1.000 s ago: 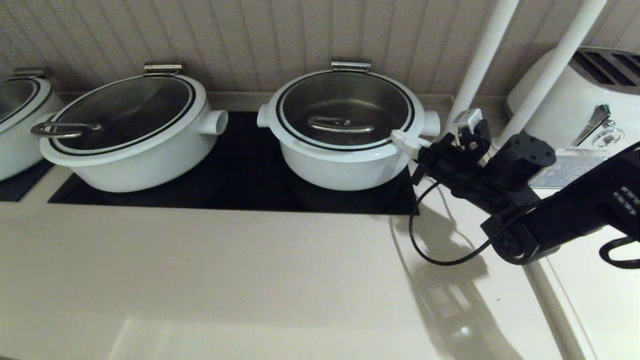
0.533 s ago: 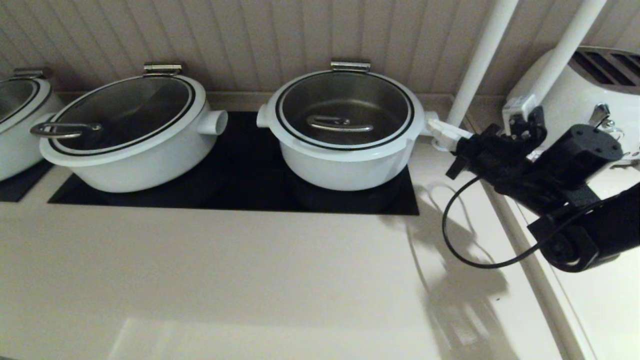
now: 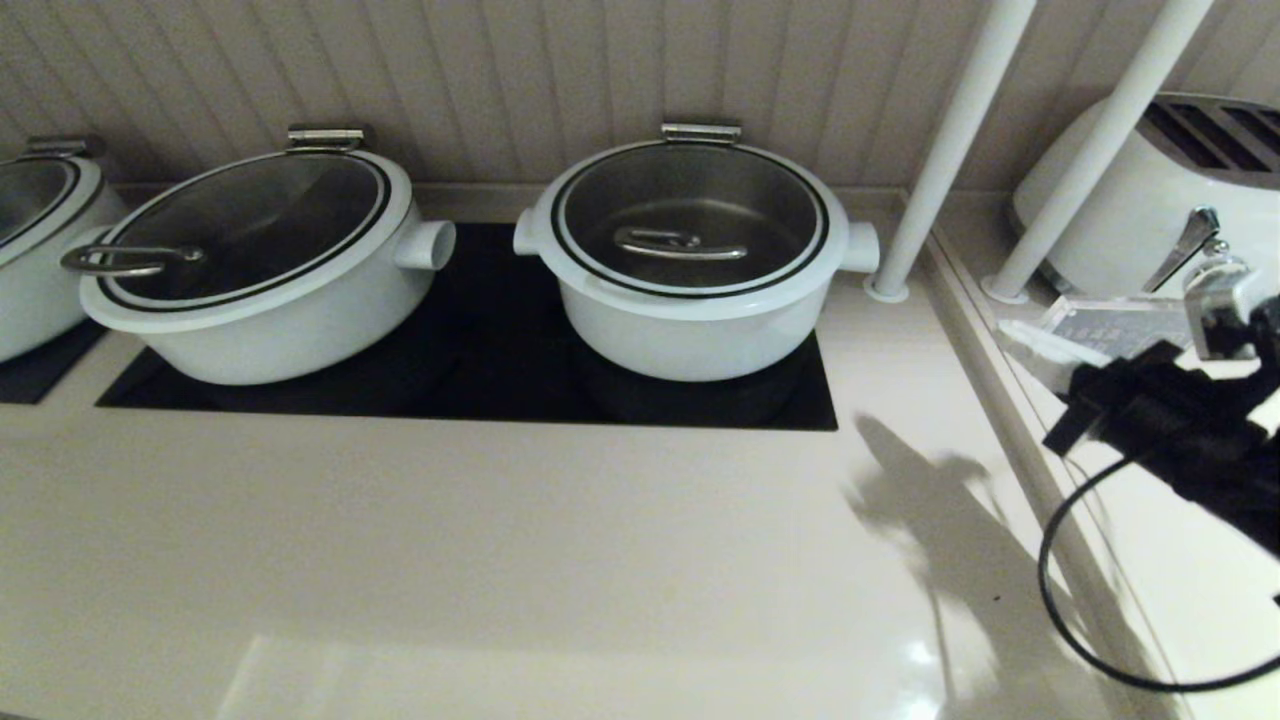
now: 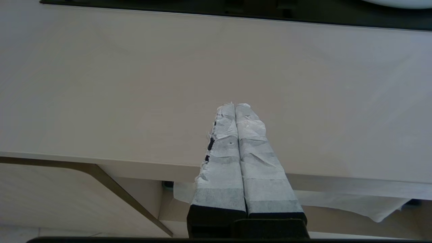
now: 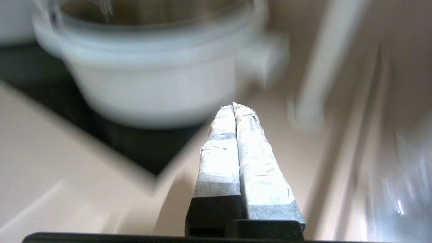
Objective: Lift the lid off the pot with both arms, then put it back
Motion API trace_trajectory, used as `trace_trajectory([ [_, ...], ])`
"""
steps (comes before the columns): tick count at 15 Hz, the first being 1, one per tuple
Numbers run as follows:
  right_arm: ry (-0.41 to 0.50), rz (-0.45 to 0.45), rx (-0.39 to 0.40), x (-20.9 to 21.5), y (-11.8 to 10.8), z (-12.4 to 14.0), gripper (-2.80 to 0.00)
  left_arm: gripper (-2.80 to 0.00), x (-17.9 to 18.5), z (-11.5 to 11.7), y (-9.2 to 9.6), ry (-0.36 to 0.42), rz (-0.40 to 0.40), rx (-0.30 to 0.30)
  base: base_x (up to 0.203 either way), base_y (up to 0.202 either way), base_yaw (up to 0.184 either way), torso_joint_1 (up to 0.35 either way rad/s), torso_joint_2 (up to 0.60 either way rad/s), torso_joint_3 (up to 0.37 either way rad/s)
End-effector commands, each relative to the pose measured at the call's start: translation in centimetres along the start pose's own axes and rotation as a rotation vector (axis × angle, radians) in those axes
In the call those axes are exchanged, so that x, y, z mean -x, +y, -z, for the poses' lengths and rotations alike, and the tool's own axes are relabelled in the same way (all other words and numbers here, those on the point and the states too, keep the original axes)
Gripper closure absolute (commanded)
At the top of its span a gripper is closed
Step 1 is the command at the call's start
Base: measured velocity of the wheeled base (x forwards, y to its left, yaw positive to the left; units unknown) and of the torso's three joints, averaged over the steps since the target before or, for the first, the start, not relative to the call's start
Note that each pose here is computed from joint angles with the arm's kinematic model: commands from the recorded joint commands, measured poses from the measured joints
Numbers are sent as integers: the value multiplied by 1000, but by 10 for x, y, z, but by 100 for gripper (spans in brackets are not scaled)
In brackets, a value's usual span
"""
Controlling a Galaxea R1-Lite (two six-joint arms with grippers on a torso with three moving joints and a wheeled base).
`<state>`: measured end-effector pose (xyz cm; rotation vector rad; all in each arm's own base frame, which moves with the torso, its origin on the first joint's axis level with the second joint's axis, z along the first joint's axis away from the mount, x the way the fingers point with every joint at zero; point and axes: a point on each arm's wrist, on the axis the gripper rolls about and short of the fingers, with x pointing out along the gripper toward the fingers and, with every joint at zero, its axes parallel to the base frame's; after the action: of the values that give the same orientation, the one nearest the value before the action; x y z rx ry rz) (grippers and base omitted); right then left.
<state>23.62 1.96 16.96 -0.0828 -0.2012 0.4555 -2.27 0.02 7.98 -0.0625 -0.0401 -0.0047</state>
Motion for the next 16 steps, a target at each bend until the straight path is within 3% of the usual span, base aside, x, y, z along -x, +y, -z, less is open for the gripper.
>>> trace_trajectory([
  [1,70,26,-28,45,18,6,0,0,0,0,0,-1,0,1,0,0,0,0,0,0],
  [5,178,178,-55,103,39,2,0,0,0,0,0,-1,0,1,0,0,0,0,0,0],
  [10,331,241,-89,176,72,6,0,0,0,0,0,-1,0,1,0,0,0,0,0,0],
  [14,361,325,-94,227,94,24,0,0,0,0,0,-1,0,1,0,0,0,0,0,0],
  [16,333,373,-106,238,99,29,0,0,0,0,0,-1,0,1,0,0,0,0,0,0],
])
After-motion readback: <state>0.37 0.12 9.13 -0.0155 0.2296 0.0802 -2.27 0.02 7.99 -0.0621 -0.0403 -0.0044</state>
